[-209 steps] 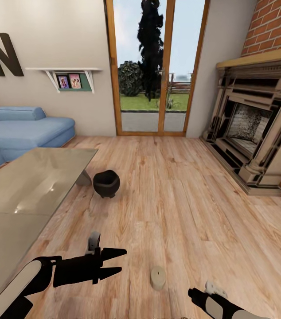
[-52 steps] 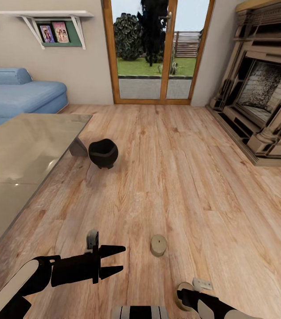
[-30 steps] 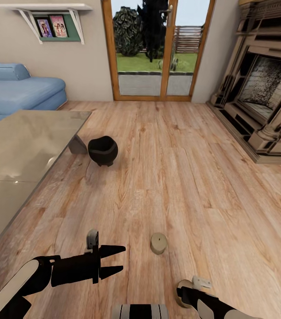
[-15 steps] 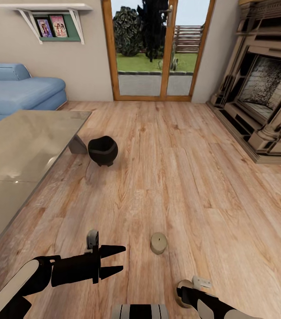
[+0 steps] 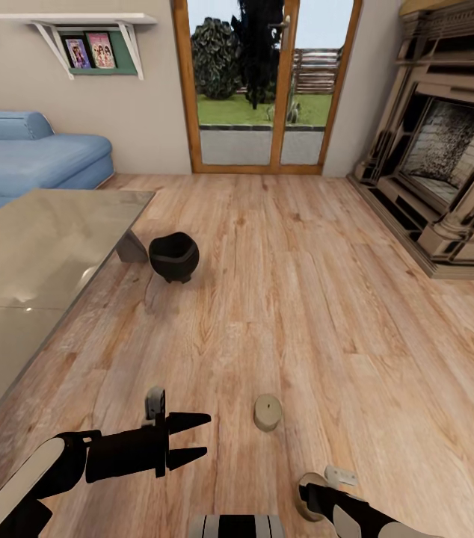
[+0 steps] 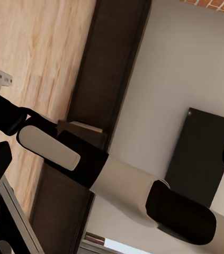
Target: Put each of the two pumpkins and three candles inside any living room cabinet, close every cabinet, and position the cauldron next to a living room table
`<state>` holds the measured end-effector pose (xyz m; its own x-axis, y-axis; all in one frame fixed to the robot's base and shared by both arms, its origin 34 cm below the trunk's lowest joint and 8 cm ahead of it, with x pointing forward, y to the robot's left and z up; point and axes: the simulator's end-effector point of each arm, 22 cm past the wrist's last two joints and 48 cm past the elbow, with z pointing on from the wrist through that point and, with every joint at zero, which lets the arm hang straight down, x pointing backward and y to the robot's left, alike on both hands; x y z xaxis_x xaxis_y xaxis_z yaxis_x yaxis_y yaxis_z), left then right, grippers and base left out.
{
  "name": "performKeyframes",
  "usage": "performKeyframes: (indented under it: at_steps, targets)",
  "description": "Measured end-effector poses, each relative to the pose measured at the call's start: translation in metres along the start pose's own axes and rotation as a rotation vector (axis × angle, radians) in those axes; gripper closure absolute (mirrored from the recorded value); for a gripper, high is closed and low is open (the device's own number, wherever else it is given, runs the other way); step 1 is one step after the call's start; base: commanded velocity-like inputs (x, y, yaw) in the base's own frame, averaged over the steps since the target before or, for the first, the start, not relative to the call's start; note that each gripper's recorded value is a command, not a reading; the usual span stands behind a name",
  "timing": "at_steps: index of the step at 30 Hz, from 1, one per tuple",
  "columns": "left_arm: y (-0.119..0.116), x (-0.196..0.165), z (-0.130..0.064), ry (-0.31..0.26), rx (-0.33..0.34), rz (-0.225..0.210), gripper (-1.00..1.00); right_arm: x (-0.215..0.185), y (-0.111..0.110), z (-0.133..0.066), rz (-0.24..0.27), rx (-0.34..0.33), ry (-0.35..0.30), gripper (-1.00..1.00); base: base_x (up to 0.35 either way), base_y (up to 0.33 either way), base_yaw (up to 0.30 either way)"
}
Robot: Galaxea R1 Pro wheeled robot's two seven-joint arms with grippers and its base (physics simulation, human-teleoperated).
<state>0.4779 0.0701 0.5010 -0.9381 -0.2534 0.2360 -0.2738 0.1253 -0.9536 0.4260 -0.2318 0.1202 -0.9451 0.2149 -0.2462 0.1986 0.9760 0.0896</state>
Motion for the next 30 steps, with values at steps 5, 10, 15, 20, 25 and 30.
performKeyframes:
  at_steps: [5,10,15,20,25,30]
  targets:
    - [0.0,0.0,0.0,-0.001,0.0,0.0,-1.0,0.0,0.0,0.0,0.0,0.0,0.0,1.0,0.0,0.0,0.0]
    - [0.0,0.0,0.0,-0.001,0.0,0.0,-1.0,0.0,0.0,0.0,0.0,0.0,0.0,1.0,0.0,0.0,0.0]
    - [0.0,0.0,0.0,-0.001,0.001,0.0,-1.0,0.0,0.0,0.0,0.0,-0.001,0.0,1.0,0.0,0.0,0.0]
    - [-0.008,0.002,-0.002,-0.003,0.006,0.019,-1.0,-0.009,0.003,-0.005,-0.002,-0.006,-0.02,1.0,0.0,0.0,0.0]
    - [-0.016,0.004,-0.003,-0.005,0.011,0.038,-1.0,-0.018,0.005,-0.011,-0.002,-0.01,-0.04,1.0,0.0,0.0,0.0]
    - [-0.025,0.007,-0.004,-0.007,0.017,0.058,-1.0,-0.027,0.006,-0.017,-0.002,-0.013,-0.06,1.0,0.0,0.0,0.0]
